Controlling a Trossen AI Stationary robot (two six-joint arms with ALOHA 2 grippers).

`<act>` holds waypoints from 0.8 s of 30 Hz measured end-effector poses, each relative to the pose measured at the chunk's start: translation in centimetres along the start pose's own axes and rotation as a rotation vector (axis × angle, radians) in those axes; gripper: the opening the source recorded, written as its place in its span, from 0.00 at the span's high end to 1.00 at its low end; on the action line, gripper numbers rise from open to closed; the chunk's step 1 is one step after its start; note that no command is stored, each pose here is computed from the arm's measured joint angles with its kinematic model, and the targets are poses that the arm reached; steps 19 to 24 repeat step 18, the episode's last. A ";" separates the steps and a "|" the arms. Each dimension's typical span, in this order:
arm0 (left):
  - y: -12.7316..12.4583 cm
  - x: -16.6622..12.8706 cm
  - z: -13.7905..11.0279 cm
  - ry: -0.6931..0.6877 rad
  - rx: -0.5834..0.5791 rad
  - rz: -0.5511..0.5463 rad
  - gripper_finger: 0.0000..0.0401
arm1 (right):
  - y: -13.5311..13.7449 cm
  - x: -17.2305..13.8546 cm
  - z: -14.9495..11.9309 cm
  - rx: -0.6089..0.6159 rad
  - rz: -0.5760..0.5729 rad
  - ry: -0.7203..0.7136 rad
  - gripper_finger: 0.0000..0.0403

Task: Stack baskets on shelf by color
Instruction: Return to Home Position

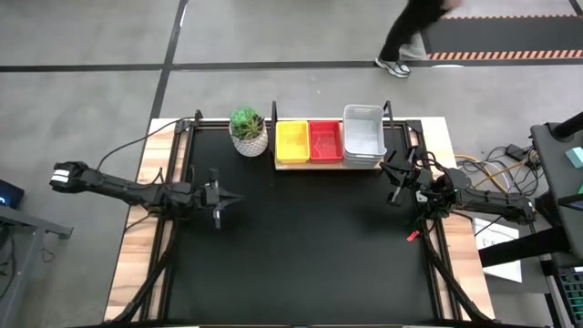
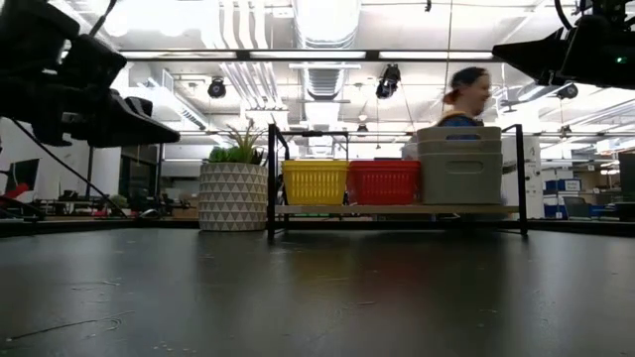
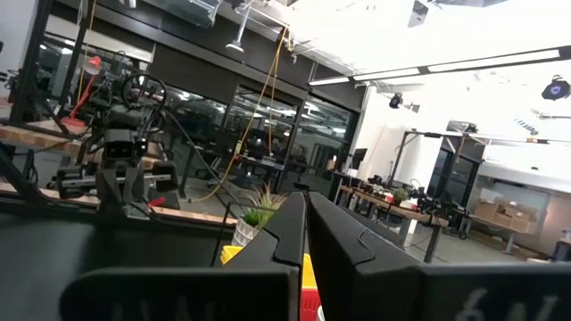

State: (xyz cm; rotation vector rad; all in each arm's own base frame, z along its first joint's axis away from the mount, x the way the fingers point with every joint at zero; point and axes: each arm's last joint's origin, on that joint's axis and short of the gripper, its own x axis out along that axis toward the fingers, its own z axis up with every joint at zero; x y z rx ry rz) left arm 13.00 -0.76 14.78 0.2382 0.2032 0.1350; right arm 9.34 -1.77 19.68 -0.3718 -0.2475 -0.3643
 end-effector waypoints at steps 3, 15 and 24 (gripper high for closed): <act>-0.1 0.1 -0.2 0.024 0.007 -0.005 1.00 | 0.0 0.0 0.0 0.000 0.000 0.000 0.98; -0.5 0.8 -1.4 0.137 0.033 -0.027 1.00 | 0.0 0.0 0.0 0.000 0.000 0.000 0.98; -0.6 0.9 -1.8 0.167 0.041 -0.034 1.00 | 0.0 0.0 0.0 0.000 0.000 0.000 0.98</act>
